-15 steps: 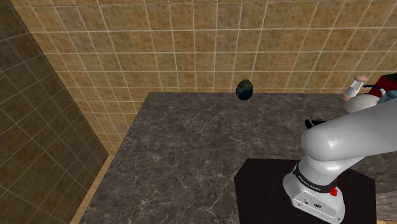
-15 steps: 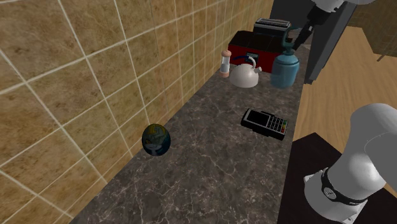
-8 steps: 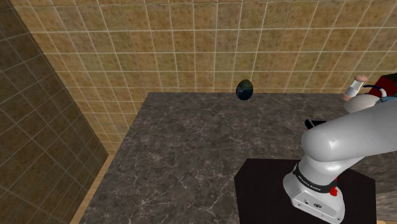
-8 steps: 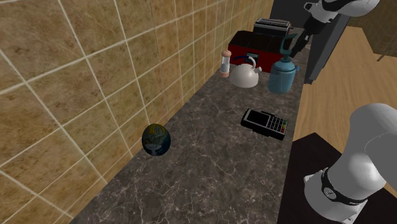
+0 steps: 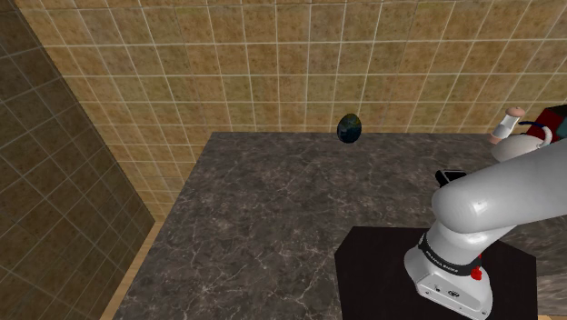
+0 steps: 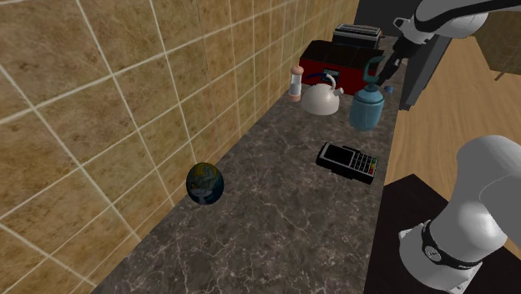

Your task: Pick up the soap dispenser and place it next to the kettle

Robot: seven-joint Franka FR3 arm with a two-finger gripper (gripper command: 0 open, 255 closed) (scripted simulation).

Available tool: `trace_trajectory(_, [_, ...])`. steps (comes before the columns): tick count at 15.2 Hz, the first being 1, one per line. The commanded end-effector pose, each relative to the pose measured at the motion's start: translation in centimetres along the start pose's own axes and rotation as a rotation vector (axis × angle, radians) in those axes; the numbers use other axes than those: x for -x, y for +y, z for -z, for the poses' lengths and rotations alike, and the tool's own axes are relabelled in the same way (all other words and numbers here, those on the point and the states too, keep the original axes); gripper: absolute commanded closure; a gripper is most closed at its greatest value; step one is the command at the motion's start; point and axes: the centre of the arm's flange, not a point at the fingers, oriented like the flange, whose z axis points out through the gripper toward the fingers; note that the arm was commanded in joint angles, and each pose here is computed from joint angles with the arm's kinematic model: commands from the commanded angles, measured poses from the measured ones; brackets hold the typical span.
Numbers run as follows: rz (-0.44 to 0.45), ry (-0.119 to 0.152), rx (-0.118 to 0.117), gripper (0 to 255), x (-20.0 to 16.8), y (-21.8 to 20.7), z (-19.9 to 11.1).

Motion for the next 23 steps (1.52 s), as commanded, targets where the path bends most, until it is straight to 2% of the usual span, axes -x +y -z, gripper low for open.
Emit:
trace_trajectory(1, [0.000, 0.001, 0.001, 255, 0.3, -0.1, -0.9])
trace_trajectory(6, [0.000, 0.001, 0.001, 255, 1.0, -0.1, -3.2])
trace_trajectory(13, [0.000, 0.001, 0.001, 255, 1.0, -0.1, -3.2])
trace_trajectory(14, [0.000, 0.001, 0.001, 0, 1.0, -0.1, -3.2])
trace_trajectory(19, [0.000, 0.001, 0.001, 0, 1.0, -0.1, -3.2])
trace_trajectory(23, [0.000, 0.001, 0.001, 0, 1.0, -0.1, 1.8])
